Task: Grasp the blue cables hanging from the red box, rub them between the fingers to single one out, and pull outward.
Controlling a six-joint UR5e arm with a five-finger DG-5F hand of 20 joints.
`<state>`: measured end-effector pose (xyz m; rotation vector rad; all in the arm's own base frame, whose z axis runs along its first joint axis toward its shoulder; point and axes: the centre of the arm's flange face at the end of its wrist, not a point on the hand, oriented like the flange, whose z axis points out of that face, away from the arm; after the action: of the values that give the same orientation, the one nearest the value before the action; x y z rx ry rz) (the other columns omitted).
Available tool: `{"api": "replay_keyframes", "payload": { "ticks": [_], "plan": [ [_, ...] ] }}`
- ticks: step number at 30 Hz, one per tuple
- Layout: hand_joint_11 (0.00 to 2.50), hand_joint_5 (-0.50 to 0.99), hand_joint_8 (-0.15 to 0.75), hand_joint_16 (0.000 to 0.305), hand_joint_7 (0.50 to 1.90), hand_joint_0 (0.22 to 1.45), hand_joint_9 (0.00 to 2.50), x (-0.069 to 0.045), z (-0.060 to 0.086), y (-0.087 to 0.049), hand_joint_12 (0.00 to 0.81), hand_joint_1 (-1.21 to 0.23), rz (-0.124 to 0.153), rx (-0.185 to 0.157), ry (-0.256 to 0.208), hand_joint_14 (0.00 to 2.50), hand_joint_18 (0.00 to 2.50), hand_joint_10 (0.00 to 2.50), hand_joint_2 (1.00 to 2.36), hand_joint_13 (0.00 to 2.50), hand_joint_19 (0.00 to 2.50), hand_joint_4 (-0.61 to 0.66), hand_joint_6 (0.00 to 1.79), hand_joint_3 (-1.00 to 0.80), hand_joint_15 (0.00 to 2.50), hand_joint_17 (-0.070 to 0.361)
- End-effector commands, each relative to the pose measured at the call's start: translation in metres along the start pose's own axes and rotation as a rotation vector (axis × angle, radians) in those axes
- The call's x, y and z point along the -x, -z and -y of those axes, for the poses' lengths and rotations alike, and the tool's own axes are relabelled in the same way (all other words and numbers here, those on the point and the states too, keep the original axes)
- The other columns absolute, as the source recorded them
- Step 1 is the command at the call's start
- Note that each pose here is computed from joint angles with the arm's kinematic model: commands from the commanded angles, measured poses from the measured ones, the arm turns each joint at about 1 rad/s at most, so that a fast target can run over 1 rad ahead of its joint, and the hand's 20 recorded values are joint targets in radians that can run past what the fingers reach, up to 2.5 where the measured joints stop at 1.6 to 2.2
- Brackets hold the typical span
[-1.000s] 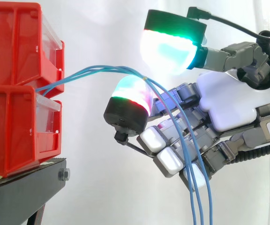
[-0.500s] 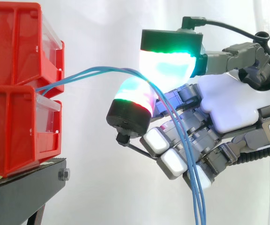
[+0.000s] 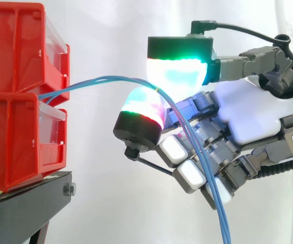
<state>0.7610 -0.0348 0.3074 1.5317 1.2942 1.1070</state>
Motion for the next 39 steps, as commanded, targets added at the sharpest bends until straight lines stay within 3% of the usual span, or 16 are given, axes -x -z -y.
{"api": "replay_keyframes", "payload": {
  "ticks": [1, 4, 6, 8, 12, 14, 15, 16, 21, 25, 32, 39],
  "plan": [
    [0.4, -0.15, 0.369, 0.065, 1.03, 0.58, 1.0, 0.0, 0.0, 0.0, 0.488, -0.6, 0.001, 0.0, 0.0, 0.01, 0.94, 0.01, 1.0, 0.96, 0.49, 0.09, 0.87, -0.08, 0.48, 0.146],
    [0.39, -0.14, 0.377, 0.066, 1.01, 0.57, 1.0, 0.0, 0.0, 0.0, 0.499, -0.56, 0.001, 0.0, 0.0, 0.01, 0.96, 0.01, 1.05, 0.97, 0.47, 0.08, 0.88, -0.06, 0.47, 0.148],
    [0.39, -0.14, 0.375, 0.067, 1.0, 0.55, 1.0, 0.0, 0.0, 0.0, 0.502, -0.5, 0.001, 0.0, 0.0, 0.01, 0.96, 0.01, 1.19, 0.97, 0.47, 0.08, 0.88, -0.09, 0.47, 0.151],
    [0.39, -0.15, 0.38, 0.068, 1.0, 0.54, 1.01, 0.0, 0.001, 0.0, 0.502, -0.48, 0.001, -0.001, 0.0, 0.01, 0.96, 0.01, 1.25, 0.97, 0.47, 0.1, 0.88, -0.11, 0.47, 0.152],
    [0.4, -0.15, 0.39, 0.069, 0.95, 0.53, 1.0, 0.0, 0.0, 0.0, 0.511, -0.49, 0.0, 0.002, 0.0, 0.01, 0.98, 0.01, 1.29, 0.98, 0.46, 0.14, 0.88, -0.14, 0.46, 0.155],
    [0.4, -0.15, 0.397, 0.068, 0.94, 0.55, 1.0, 0.0, 0.001, 0.0, 0.512, -0.54, 0.001, -0.001, 0.0, 0.01, 0.98, 0.01, 1.19, 0.98, 0.45, 0.19, 0.88, -0.14, 0.47, 0.154],
    [0.41, -0.15, 0.398, 0.068, 0.94, 0.58, 0.99, 0.0, 0.0, 0.0, 0.509, -0.59, 0.001, 0.0, 0.0, 0.01, 0.97, 0.01, 1.03, 0.97, 0.45, 0.19, 0.88, -0.1, 0.47, 0.152],
    [0.41, -0.15, 0.395, 0.067, 0.95, 0.59, 0.99, 0.001, 0.0, 0.0, 0.508, -0.61, 0.002, 0.0, -0.001, 0.01, 0.97, 0.01, 1.0, 0.97, 0.45, 0.2, 0.88, -0.09, 0.48, 0.151],
    [0.44, -0.16, 0.386, 0.063, 0.94, 0.58, 0.98, 0.01, -0.001, 0.002, 0.492, -0.67, 0.002, -0.011, 0.017, 0.02, 0.93, 0.01, 1.01, 0.95, 0.47, 0.2, 0.89, -0.09, 0.48, 0.141],
    [0.45, -0.16, 0.372, 0.061, 0.96, 0.58, 0.97, 0.009, -0.007, 0.005, 0.483, -0.68, -0.002, -0.009, 0.027, 0.01, 0.91, 0.01, 1.01, 0.94, 0.48, 0.2, 0.89, -0.13, 0.49, 0.136],
    [0.46, -0.17, 0.348, 0.054, 0.99, 0.53, 0.95, 0.013, -0.007, 0.006, 0.45, -0.67, 0.006, -0.011, 0.041, 0.02, 0.85, 0.01, 1.01, 0.91, 0.53, 0.18, 0.88, -0.36, 0.5, 0.122],
    [0.48, -0.17, 0.356, 0.056, 0.97, 0.5, 0.93, 0.019, -0.026, 0.016, 0.459, -0.75, 0.01, 0.018, 0.133, 0.02, 0.87, 0.01, 1.0, 0.91, 0.54, 0.19, 0.89, -0.5, 0.51, 0.126]
  ]
}}
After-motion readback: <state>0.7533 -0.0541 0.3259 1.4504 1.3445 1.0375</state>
